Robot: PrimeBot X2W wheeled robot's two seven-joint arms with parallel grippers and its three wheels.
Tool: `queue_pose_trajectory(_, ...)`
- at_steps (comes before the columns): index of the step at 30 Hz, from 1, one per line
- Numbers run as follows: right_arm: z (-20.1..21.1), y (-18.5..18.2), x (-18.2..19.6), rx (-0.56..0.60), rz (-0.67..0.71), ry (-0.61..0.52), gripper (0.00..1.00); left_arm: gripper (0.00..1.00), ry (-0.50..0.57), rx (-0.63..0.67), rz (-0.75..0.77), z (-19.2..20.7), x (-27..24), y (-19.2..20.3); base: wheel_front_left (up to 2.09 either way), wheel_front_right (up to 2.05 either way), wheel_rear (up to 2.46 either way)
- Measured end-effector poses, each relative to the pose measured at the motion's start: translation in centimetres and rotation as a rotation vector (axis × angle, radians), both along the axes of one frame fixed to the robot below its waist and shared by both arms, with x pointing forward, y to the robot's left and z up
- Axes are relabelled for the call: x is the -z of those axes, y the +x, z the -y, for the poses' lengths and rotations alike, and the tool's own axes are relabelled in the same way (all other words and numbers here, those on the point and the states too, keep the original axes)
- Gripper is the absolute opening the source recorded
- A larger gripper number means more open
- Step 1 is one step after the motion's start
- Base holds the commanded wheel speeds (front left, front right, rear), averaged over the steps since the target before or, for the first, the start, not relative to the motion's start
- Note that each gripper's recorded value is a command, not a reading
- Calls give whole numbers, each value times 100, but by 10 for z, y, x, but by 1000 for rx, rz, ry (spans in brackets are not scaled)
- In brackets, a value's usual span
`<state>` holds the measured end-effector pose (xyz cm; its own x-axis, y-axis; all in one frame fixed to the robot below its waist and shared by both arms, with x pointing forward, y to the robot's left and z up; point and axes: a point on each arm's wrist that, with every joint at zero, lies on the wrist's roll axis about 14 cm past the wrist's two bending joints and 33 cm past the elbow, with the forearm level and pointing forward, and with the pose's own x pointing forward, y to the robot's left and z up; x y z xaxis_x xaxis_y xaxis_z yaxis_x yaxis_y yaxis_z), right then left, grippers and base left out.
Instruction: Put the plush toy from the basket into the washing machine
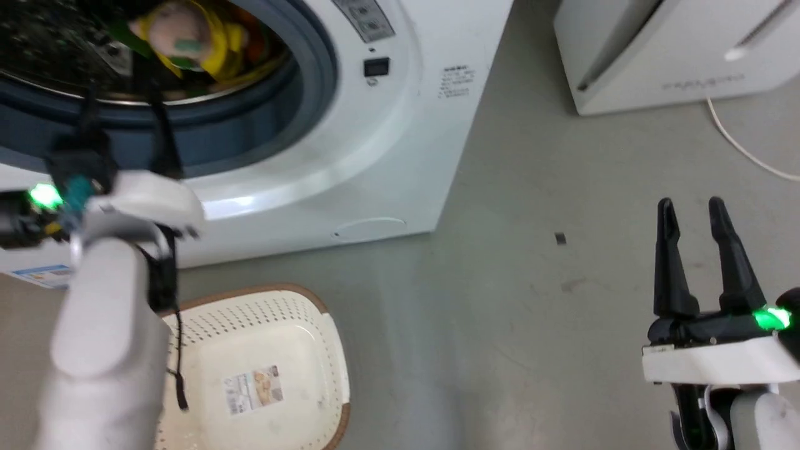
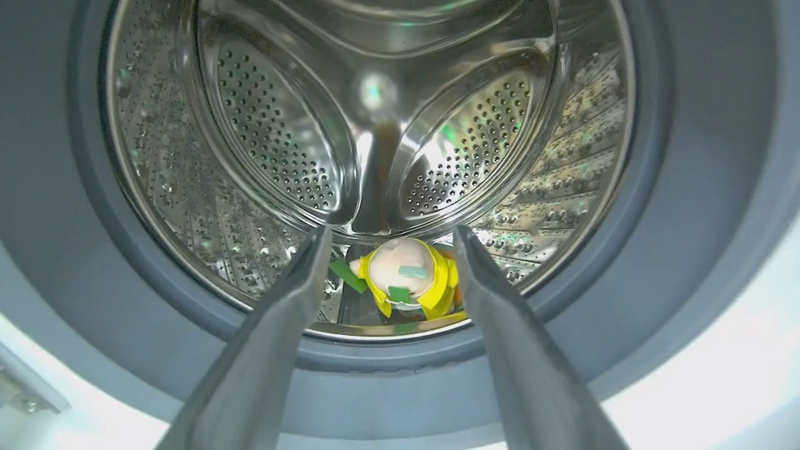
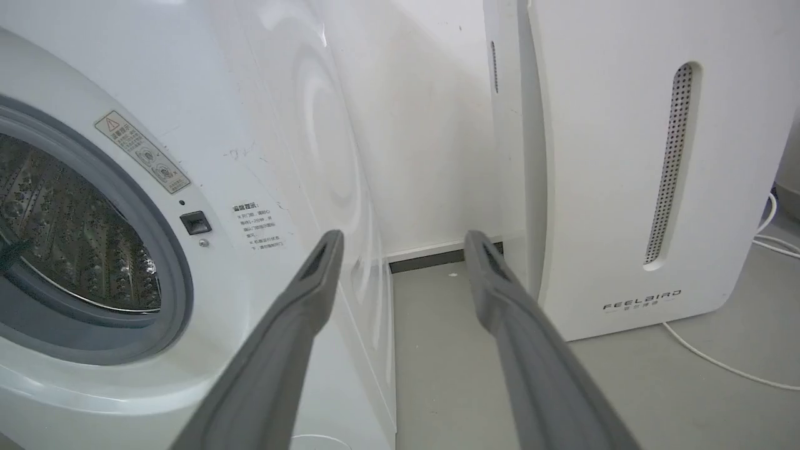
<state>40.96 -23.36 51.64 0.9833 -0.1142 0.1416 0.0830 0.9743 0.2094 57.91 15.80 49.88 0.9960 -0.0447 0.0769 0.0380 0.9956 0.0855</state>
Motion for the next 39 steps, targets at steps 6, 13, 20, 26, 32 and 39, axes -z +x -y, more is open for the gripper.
queue_pose_trajectory(6,-21,-8,-13,-59,28,-40,100,100,-1,-2,53,0,-20,-50,0,0,0)
queue_pose_trajectory(13,-41,-18,-25,-116,60,-63,100,100,3,-41,97,-14,-38,-101,0,0,0)
queue_pose_trajectory(20,-56,-30,-33,-158,81,-99,100,100,6,-87,109,-30,-43,-150,0,0,0)
queue_pose_trajectory(26,-61,-40,-34,-174,82,-109,100,100,3,-123,69,-41,-30,-188,0,0,0)
queue_pose_trajectory(32,-68,-42,-29,-197,68,-113,100,100,-8,-144,31,-48,-17,-211,0,0,0)
queue_pose_trajectory(39,-71,-42,-26,-207,58,-113,100,100,-17,-133,19,-44,-13,-218,0,0,0)
